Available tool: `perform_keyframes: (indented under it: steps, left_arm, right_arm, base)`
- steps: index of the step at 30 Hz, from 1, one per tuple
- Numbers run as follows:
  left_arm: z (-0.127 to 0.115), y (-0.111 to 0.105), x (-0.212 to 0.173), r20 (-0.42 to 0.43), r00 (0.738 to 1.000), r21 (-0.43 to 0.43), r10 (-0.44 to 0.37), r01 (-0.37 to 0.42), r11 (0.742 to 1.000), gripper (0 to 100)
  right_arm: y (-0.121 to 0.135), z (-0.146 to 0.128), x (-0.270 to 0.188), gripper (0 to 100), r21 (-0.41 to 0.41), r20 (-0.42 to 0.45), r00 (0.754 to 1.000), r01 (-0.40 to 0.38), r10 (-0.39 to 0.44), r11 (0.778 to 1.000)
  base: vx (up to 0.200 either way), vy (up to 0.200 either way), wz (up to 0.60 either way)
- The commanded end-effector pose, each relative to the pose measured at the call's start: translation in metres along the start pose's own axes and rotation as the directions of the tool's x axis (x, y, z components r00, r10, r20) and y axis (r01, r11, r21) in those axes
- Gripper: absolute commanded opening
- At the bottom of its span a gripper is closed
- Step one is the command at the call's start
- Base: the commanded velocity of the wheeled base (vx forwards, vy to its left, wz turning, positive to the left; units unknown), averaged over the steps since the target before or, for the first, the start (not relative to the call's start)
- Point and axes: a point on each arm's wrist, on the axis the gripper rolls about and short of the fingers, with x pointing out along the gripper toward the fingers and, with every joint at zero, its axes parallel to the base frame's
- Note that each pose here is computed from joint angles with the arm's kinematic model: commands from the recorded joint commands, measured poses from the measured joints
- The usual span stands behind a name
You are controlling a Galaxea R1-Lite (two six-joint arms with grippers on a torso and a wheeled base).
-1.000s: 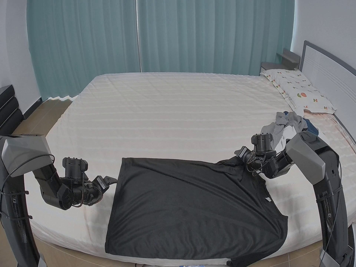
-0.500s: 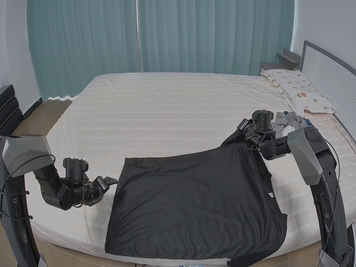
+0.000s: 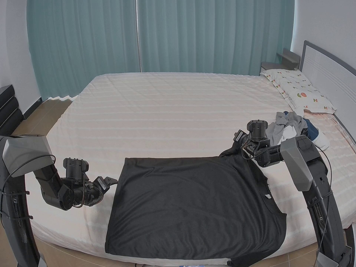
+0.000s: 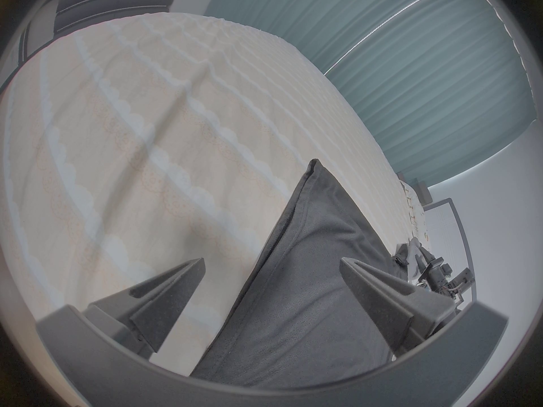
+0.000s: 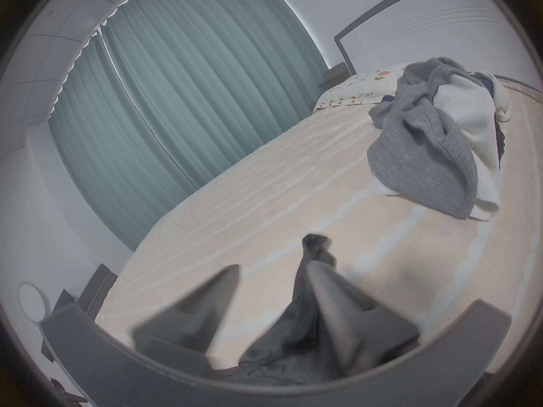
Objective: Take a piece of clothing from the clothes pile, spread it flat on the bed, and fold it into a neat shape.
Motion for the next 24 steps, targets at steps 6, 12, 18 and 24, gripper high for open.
perform_keyframes:
  steps: [6, 12, 18, 24]
  left_arm:
    - [-0.001, 0.0, 0.0, -0.001, 1.0, 0.0, 0.001, -0.001, 1.0, 100]
    - [-0.001, 0.0, 0.0, -0.001, 1.0, 0.0, 0.001, -0.001, 1.0, 100]
    - [-0.001, 0.0, 0.0, -0.001, 1.0, 0.0, 0.001, -0.001, 1.0, 100]
    - [-0.001, 0.0, 0.0, -0.001, 1.0, -0.002, 0.001, -0.001, 1.0, 100]
  right_arm:
    - [-0.007, 0.02, -0.002, 100, 0.016, 0.022, 1.0, 0.018, -0.018, 1.0]
    - [-0.034, 0.025, -0.012, 100, 0.025, -0.073, 0.996, 0.053, -0.051, 0.998]
    - [-0.058, 0.009, -0.024, 100, 0.032, -0.205, 0.978, 0.054, -0.047, 0.998]
    - [-0.069, 0.007, -0.024, 100, 0.04, -0.232, 0.971, 0.068, -0.057, 0.997]
  base:
    - [0.0, 0.0, 0.0]
    - [0.0, 0.0, 0.0]
    - [0.0, 0.0, 0.0]
    - [0.0, 0.0, 0.0]
